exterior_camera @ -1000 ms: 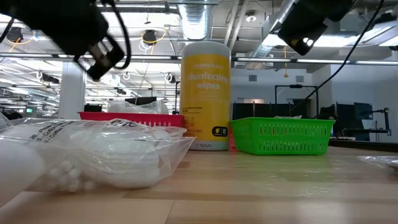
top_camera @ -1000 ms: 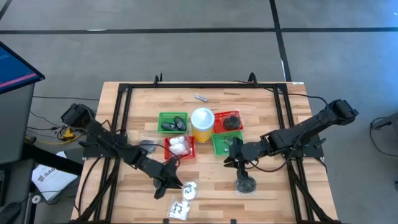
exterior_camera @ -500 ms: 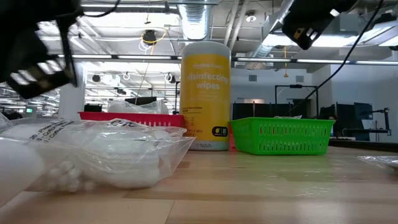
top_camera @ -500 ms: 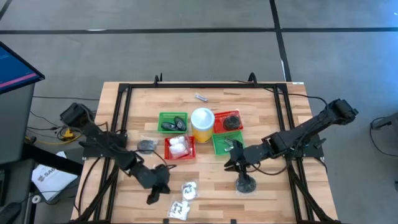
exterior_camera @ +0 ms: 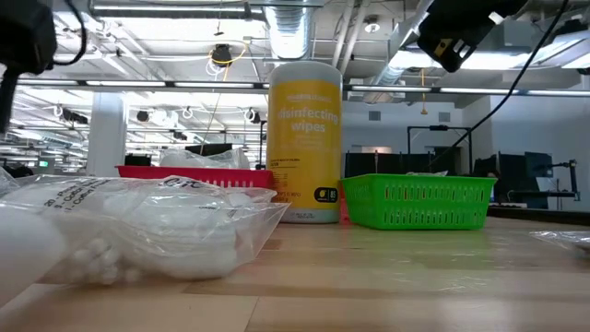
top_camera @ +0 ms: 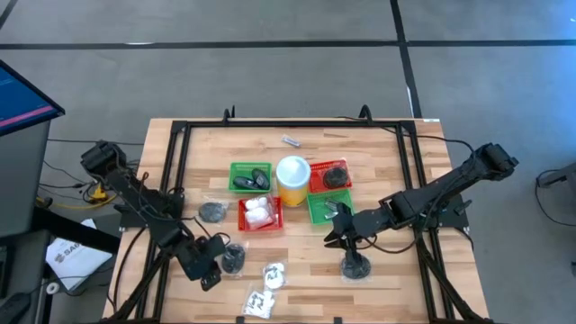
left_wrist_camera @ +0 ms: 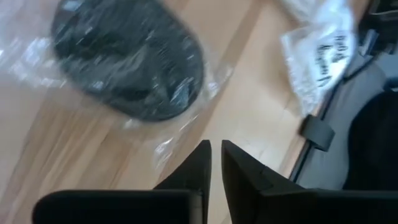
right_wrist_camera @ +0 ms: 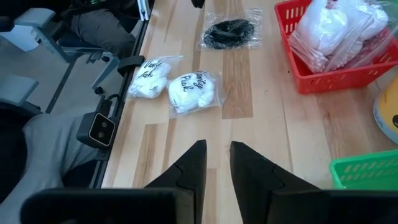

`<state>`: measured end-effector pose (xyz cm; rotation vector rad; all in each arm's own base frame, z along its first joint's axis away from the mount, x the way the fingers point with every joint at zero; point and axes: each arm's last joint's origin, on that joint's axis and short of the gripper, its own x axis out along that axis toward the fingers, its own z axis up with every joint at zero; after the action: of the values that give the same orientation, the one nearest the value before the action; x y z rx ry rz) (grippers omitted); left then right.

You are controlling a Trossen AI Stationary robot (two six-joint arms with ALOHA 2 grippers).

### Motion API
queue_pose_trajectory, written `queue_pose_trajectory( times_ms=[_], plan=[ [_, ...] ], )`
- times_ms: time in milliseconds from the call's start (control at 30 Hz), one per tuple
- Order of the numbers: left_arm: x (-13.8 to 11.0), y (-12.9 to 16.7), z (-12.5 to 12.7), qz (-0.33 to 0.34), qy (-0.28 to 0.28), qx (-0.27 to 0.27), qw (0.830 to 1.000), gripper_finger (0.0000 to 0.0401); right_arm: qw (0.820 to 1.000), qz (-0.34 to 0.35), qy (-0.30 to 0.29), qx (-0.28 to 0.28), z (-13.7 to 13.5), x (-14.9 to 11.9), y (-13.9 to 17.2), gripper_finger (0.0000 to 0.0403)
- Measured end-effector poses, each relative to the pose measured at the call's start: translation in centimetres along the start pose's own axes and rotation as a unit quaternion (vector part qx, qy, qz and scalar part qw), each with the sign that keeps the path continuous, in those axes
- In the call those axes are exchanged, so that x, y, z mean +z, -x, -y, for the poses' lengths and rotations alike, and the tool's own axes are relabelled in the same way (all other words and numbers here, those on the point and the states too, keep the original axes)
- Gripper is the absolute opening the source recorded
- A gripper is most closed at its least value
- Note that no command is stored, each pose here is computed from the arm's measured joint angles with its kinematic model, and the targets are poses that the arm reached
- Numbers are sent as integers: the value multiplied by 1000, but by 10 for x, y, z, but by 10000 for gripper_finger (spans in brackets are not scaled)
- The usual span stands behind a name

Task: Pick & Place Travel size toiletries
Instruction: Put the black hair brush into the right red bin

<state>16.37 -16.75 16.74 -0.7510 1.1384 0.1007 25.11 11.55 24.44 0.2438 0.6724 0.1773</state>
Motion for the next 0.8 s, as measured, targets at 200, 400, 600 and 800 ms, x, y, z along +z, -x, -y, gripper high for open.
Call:
queue_pose_trajectory(
  times_ms=[200, 400, 600, 800],
  plan=[
    [-1, 0, -4, -5, 30, 22, 999, 52, 1000, 0, 0, 0, 0, 0, 0, 64],
    [-6, -6, -17, -7, 75, 42, 996, 74, 1000, 0, 0, 0, 0, 0, 0, 64],
    [-8, -12, -23, -5, 90, 17, 996, 86, 1000, 0, 0, 0, 0, 0, 0, 64],
    [-10, -14, -31, -8, 114, 30, 993, 88, 1000, 0, 0, 0, 0, 0, 0, 64]
  ],
)
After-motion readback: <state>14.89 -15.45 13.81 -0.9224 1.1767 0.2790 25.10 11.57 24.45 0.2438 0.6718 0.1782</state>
